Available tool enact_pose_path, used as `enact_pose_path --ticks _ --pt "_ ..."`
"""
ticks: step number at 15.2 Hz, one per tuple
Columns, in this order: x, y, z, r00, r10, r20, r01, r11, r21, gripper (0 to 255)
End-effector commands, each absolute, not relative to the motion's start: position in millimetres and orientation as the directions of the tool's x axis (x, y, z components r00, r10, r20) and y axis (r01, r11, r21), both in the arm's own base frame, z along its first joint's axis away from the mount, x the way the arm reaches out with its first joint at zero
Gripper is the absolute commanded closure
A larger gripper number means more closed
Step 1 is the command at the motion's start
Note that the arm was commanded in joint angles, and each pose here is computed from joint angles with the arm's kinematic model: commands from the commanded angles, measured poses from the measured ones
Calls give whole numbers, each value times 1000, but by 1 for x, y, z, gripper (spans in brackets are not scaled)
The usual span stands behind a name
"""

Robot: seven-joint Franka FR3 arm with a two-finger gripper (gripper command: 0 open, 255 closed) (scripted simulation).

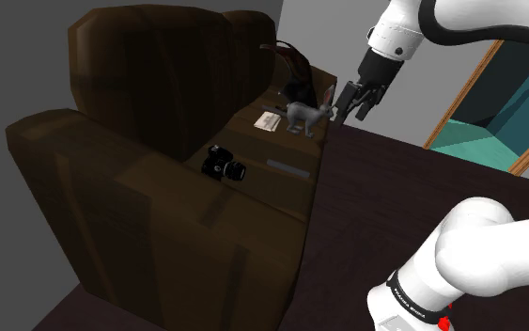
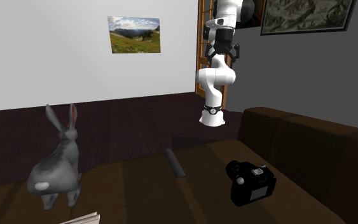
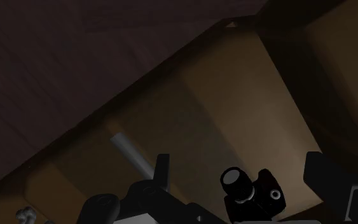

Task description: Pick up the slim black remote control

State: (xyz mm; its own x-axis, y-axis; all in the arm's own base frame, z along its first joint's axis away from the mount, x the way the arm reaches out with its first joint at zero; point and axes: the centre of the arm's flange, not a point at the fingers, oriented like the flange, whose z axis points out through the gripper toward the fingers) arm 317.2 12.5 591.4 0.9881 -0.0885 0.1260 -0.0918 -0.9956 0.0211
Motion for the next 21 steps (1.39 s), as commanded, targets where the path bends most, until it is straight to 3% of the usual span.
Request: enact_pose_path --ticks 1,21 --pt "317 13 591 988 -88 126 -92 -996 21 0" --pt "459 -129 402 974 221 43 222 -974 -36 0"
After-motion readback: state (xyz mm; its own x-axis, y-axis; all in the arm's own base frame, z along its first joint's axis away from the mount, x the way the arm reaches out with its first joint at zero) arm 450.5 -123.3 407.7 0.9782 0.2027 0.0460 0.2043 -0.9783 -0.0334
